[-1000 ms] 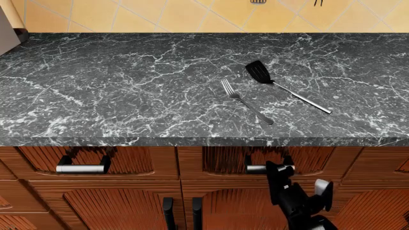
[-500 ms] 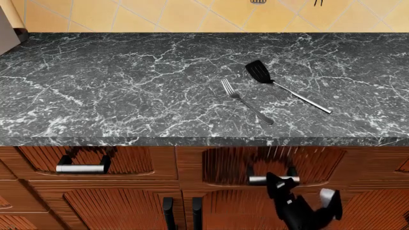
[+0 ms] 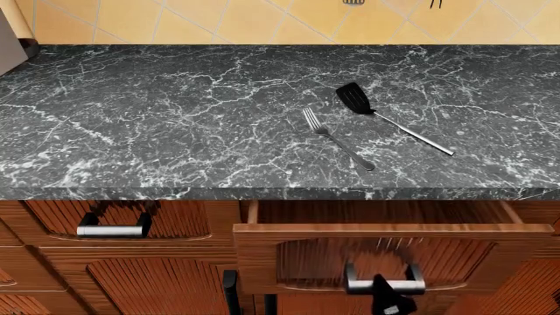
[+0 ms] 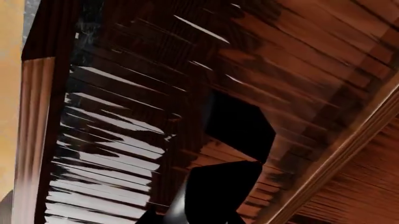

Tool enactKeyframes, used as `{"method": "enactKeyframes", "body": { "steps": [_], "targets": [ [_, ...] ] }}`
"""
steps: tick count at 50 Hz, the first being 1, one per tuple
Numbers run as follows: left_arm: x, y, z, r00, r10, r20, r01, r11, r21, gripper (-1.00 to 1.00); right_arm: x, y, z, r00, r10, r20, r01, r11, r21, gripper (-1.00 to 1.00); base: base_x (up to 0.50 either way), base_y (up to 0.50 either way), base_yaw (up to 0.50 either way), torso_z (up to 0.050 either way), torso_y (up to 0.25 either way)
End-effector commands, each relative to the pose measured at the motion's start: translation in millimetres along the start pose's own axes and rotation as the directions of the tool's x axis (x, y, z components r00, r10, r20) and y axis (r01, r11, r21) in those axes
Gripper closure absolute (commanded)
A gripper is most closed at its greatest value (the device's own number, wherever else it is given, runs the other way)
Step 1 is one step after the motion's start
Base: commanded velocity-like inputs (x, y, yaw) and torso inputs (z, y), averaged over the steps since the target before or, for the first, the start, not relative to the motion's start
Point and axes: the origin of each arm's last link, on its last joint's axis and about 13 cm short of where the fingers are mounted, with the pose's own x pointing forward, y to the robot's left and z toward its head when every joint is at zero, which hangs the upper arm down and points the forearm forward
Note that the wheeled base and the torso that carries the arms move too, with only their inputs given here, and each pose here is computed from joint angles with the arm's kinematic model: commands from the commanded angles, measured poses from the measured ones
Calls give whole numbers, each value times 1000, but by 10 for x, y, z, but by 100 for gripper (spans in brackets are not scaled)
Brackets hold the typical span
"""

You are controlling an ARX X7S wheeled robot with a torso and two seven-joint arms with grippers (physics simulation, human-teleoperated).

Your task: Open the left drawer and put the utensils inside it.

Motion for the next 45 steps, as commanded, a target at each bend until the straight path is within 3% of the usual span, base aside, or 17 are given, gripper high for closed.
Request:
{"method": "enactKeyframes", "body": {
  "steps": [1,10,15,16,18,22,28,39,45],
  "targets": [
    [0,-11,-2,1000,-3,-2,3,1000,-4,-100,-238,19,137,979,98,181,-107,993,42,100,0,0,-3,0,0],
    [10,-49,-16,1000,-10,-12,10,1000,-3,-100,-437,25,162,975,16,223,-32,997,70,100,-1,-1,-4,1,2],
    [10,-37,-13,1000,-8,-9,8,1000,1,-100,-494,-77,157,965,-78,252,49,991,121,100,0,-3,-5,2,2],
    [9,-34,-12,1000,-7,-8,7,1000,2,-100,-488,-101,160,960,-98,263,64,989,136,-100,0,-3,-5,0,0],
    [8,-31,-11,1000,-7,-7,7,1000,1,-100,-478,-134,157,951,-137,279,94,982,162,-100,0,0,0,0,0],
    [7,-25,-9,1000,-5,-5,5,1000,2,-100,-471,-214,162,925,-218,312,119,944,308,-100,0,0,0,0,0],
    [4,-17,-7,1000,-3,-2,3,1000,3,-100,-500,-261,167,902,-263,344,126,920,372,-100,0,0,0,0,0],
    [3,-8,-4,1000,-1,1,1,1000,4,-100,-526,-233,183,892,-263,369,121,923,365,-100,0,0,0,0,0],
    [3,-4,-2,1000,-1,2,1,1000,5,-100,-521,21,291,885,-157,438,44,965,258,-100,0,0,0,0,0]
  ]
}}
